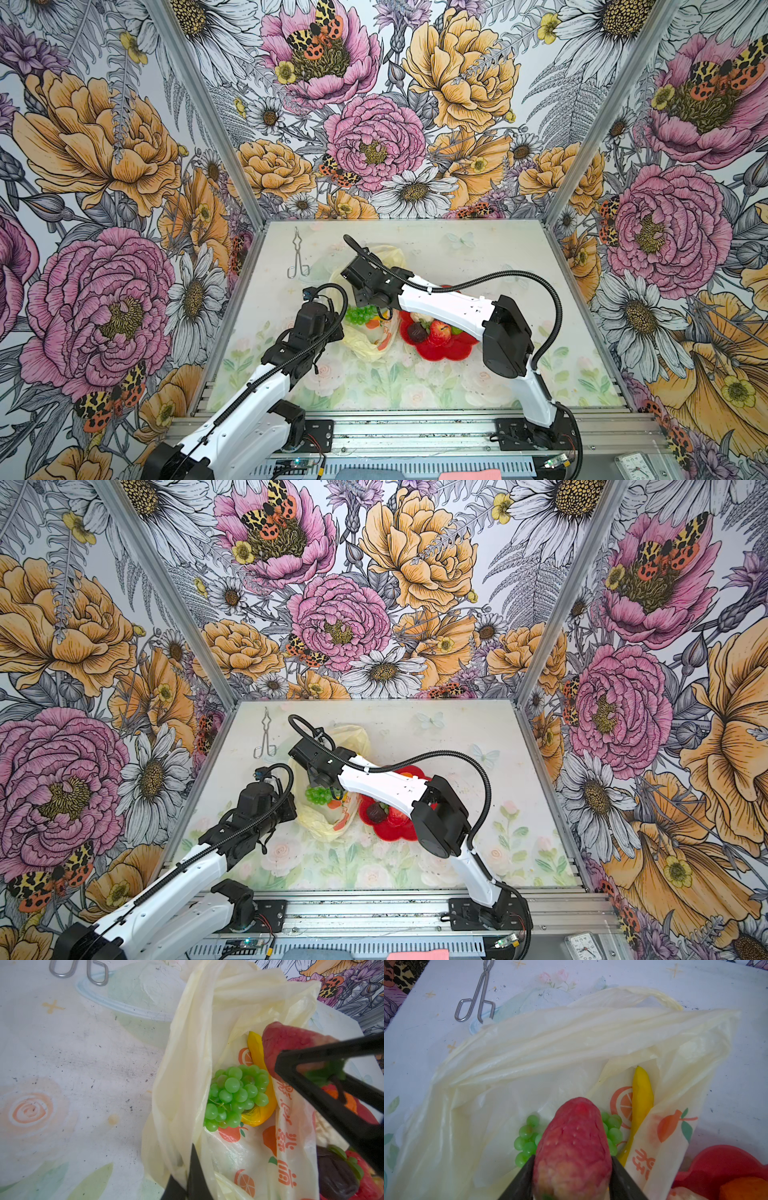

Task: Take the fake fruits out of the plastic bag
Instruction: 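Lift the red strawberry out and carry it over the red plate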

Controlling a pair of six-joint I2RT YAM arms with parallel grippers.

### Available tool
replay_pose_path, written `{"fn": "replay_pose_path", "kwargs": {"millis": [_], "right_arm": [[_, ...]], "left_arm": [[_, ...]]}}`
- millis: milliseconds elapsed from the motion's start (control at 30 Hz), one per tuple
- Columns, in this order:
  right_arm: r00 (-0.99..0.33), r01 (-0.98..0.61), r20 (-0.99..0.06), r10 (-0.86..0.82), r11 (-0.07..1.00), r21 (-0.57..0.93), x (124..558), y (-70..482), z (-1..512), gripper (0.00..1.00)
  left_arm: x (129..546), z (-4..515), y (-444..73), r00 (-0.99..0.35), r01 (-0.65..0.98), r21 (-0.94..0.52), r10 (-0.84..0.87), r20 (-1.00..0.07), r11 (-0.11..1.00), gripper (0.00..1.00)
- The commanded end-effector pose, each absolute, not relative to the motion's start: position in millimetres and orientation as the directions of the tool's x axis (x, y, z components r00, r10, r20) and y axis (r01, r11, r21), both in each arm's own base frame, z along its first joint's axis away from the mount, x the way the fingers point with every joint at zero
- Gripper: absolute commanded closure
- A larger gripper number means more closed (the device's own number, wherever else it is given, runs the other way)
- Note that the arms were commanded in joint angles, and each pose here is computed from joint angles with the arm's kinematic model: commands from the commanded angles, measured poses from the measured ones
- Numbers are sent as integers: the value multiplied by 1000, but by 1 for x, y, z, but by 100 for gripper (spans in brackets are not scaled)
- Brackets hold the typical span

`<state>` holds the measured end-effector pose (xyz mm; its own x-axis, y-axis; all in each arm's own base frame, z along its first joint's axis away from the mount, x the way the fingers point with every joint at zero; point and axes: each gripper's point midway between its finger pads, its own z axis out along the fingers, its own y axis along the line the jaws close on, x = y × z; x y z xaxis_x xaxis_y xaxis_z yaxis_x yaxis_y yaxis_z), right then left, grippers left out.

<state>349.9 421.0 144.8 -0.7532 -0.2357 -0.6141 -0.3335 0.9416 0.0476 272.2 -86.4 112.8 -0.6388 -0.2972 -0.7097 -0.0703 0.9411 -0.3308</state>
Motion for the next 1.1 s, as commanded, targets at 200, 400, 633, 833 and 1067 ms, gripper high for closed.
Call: {"fn": "replay_pose_path", "kwargs": {"millis": [200,400,633,833,1067], "right_arm": [[-732,-439,-611,-302,894,84,311,401,180,47],[-734,-476,-590,-336,874,94,287,376,187,46],[-754,-482,-564,-338,867,126,269,342,190,48],[-783,-461,-530,-325,876,144,263,315,188,48],[-820,-415,-487,-300,898,147,265,278,182,49]], "left_arm": [[276,115,-84,-622,-72,-323,-296,-725,944,100],[276,114,-83,-624,-74,-323,-297,-723,943,100],[276,114,-82,-622,-80,-321,-299,-723,944,100],[276,115,-82,-622,-81,-323,-301,-723,943,100],[276,113,-82,-626,-81,-321,-299,-720,944,100]]}}
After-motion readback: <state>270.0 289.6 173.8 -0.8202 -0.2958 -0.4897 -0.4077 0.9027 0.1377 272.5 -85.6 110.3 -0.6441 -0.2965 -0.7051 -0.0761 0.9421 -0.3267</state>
